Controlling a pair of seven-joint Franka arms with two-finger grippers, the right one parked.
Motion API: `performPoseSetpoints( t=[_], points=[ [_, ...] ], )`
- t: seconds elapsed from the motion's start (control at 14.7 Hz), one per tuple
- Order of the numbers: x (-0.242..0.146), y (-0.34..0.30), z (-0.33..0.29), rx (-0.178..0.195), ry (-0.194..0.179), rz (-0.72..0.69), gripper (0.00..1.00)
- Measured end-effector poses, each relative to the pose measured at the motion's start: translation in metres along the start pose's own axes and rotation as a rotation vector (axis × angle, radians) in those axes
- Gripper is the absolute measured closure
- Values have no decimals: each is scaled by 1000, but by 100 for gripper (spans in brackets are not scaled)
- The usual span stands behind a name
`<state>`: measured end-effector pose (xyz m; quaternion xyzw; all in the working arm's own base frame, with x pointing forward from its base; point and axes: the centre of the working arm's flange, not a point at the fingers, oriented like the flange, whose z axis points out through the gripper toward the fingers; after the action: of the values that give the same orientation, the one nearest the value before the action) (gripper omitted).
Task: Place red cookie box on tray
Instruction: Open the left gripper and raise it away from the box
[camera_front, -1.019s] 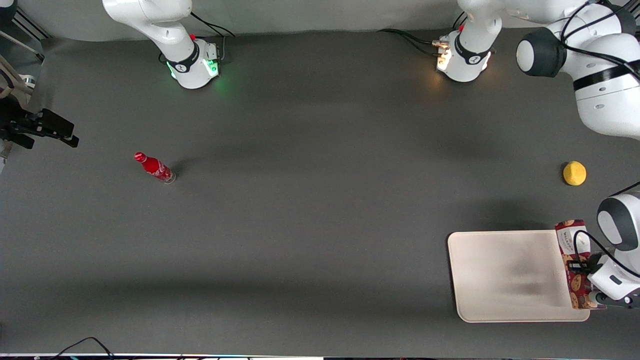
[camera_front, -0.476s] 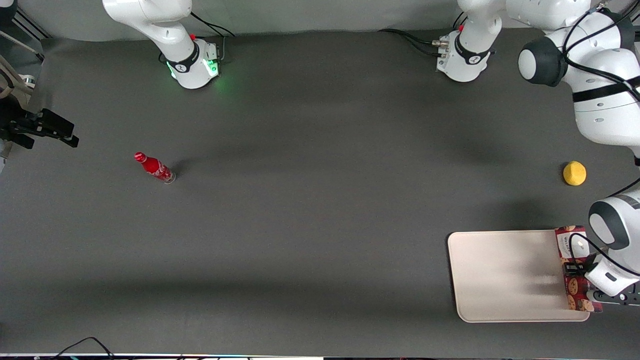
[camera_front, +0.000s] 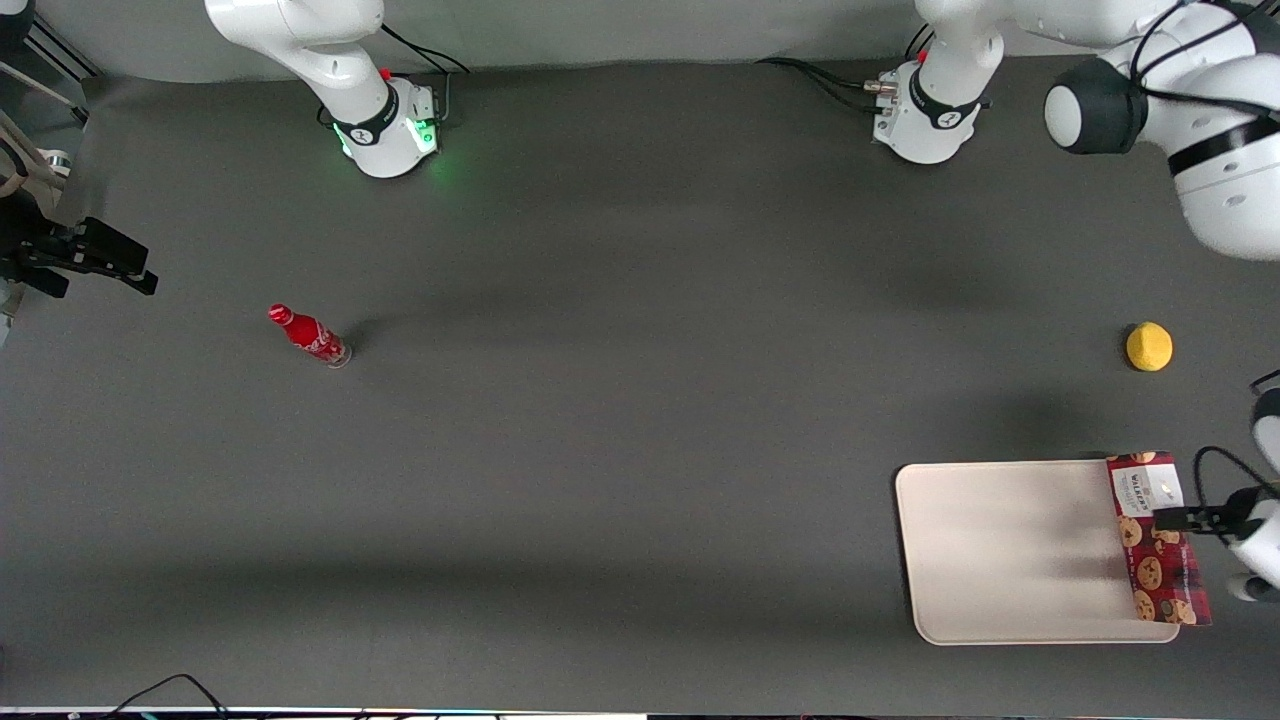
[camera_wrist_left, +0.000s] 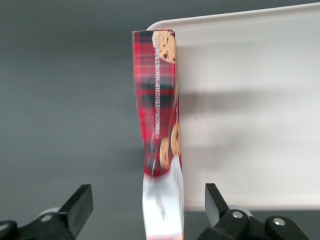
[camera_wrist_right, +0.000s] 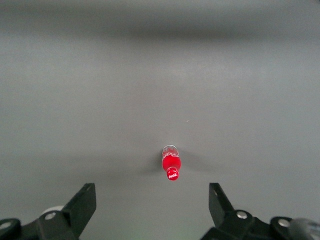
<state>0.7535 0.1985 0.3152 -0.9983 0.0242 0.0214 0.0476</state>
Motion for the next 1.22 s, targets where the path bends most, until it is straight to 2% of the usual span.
performPoseSetpoints(
  t=[0.14, 0.41, 0.48, 0.61, 0.68, 0.82, 0.95, 1.09, 1.22],
  points=[
    [-12, -2, -60, -1, -7, -7, 0],
    [-54, 9, -176, -43, -38, -4, 0],
    [-70, 16, -206, -58, -51, 2, 0],
    [-107, 34, -262, -96, -102, -9, 0],
    [-124, 46, -284, -115, -124, -20, 0],
    [-148, 76, -311, -144, -142, -28, 0],
    [-170, 112, -319, -153, -163, -2, 0],
    [-193, 143, -313, -157, -150, 17, 0],
    [-219, 168, -296, -154, -103, 23, 0]
  ],
)
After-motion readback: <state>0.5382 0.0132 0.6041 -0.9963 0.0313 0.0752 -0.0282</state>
